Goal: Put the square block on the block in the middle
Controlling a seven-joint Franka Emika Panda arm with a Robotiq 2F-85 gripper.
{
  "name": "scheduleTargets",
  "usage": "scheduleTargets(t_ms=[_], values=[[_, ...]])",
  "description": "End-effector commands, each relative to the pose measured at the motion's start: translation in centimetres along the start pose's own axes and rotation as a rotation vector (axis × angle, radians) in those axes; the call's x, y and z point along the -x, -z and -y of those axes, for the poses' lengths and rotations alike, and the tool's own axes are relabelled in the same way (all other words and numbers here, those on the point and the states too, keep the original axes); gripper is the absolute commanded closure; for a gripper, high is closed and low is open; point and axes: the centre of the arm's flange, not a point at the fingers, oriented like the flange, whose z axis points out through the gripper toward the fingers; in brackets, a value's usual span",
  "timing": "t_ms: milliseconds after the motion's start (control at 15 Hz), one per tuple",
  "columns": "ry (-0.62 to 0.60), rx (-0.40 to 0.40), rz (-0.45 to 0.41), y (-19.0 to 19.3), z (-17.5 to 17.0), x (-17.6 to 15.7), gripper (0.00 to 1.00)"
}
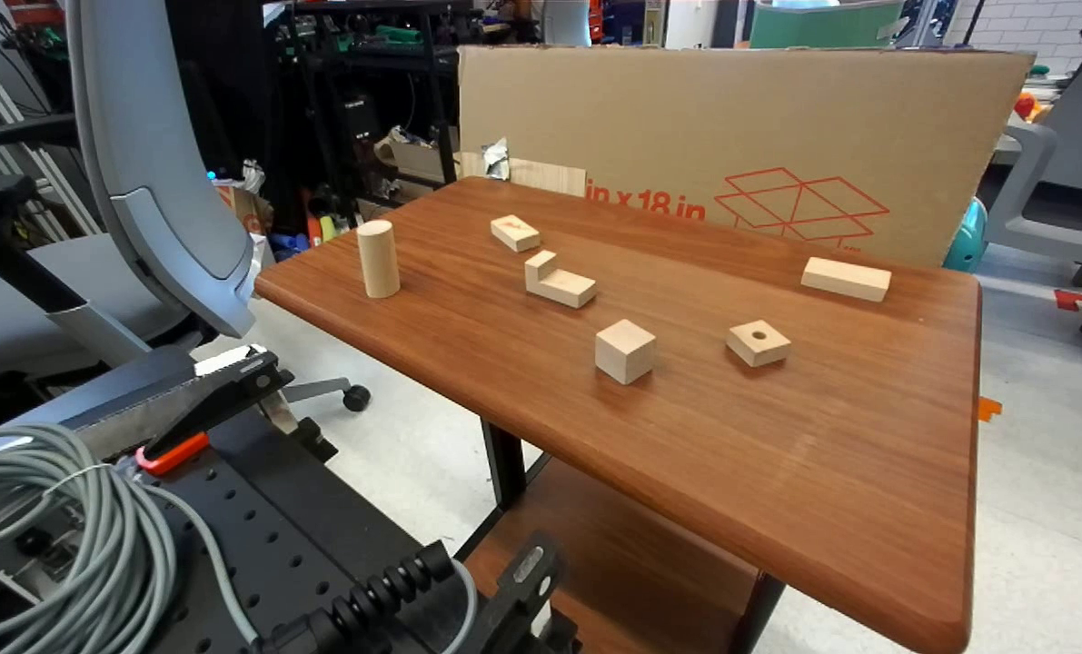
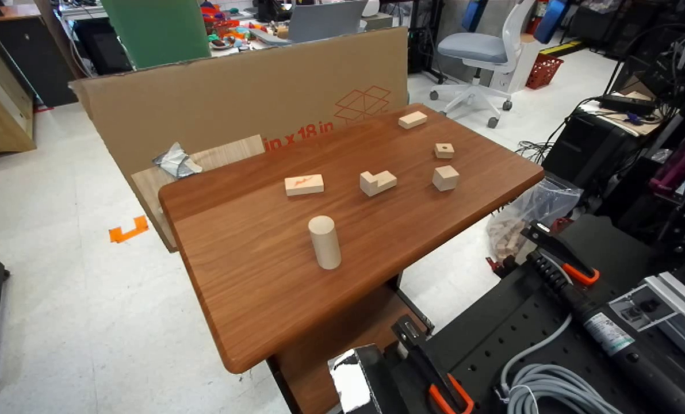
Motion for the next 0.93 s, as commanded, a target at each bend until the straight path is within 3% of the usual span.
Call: scheduleTargets(t_ms=[0,333,867], values=[[-0.007,0.092,0.014,-4.2,-0.5,-3.2,0.00],[-0.004,0.121,0.036,-9.7,-0.2,-4.6,0.00],[0.033,0.132,0.074,-15.2,0.9,-5.8,0.00]])
